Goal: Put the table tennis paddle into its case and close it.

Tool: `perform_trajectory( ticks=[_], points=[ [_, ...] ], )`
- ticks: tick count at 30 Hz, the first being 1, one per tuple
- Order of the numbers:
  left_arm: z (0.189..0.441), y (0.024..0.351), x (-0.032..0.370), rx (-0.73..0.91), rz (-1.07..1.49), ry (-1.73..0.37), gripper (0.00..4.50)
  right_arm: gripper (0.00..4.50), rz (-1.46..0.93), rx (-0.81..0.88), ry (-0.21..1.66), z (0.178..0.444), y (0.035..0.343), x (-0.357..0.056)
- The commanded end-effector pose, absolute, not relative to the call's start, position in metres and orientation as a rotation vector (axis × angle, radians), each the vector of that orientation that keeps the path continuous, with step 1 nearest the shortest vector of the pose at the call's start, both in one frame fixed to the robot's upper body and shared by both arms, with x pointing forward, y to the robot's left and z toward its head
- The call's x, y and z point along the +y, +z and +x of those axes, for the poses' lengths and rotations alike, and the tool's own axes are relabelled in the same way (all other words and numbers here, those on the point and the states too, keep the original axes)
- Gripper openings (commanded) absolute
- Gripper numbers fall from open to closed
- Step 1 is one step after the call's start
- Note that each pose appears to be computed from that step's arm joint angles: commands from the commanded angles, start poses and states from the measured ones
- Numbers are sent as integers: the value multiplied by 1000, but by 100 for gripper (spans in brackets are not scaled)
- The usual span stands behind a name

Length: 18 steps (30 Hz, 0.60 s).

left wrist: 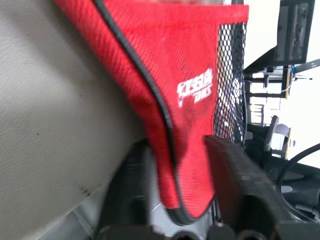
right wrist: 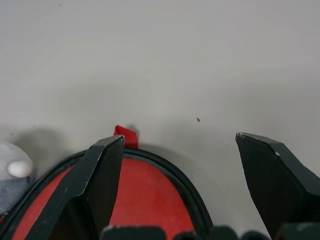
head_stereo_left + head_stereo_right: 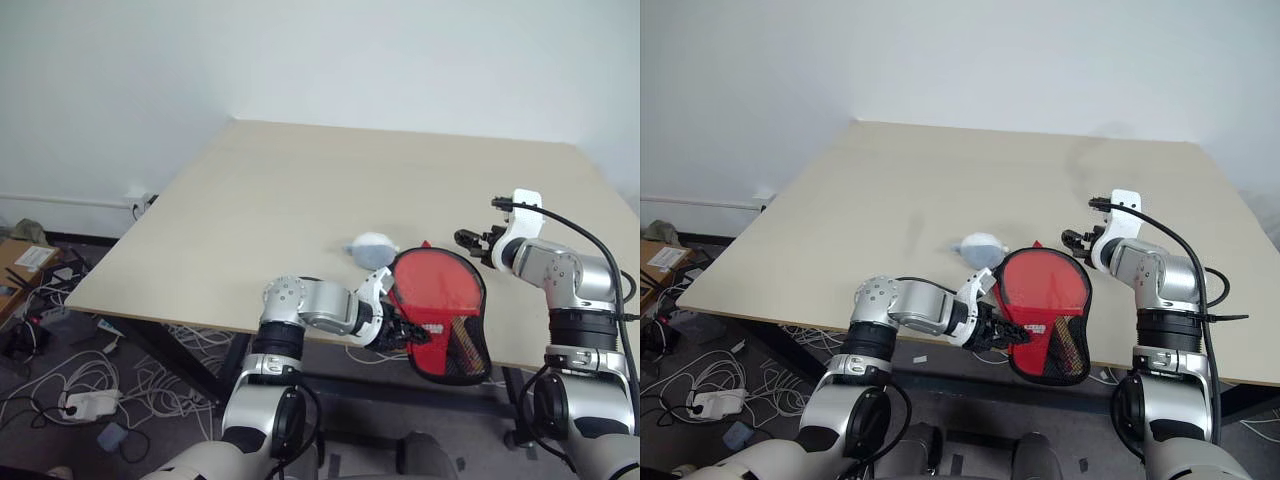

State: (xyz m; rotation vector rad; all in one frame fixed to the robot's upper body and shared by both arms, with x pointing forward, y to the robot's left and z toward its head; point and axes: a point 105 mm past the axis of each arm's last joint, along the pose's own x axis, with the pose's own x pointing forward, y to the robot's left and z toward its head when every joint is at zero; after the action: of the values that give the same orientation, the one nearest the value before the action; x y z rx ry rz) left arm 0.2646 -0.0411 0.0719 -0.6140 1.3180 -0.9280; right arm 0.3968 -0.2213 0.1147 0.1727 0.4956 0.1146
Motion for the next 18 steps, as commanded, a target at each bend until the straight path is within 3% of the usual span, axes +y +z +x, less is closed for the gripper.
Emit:
perform_trajectory(
  ticks=[1, 11, 18],
  points=[
    [259, 88, -55, 1298, -631, -1023, 308, 386, 160, 411, 129, 405, 140, -219],
    [280, 115, -17, 1147, -461, -1031, 308, 386, 163, 394, 136, 406, 145, -219],
    [285, 130, 11, 974, -141, -1008, 308, 386, 141, 408, 199, 402, 145, -212]
  ],
)
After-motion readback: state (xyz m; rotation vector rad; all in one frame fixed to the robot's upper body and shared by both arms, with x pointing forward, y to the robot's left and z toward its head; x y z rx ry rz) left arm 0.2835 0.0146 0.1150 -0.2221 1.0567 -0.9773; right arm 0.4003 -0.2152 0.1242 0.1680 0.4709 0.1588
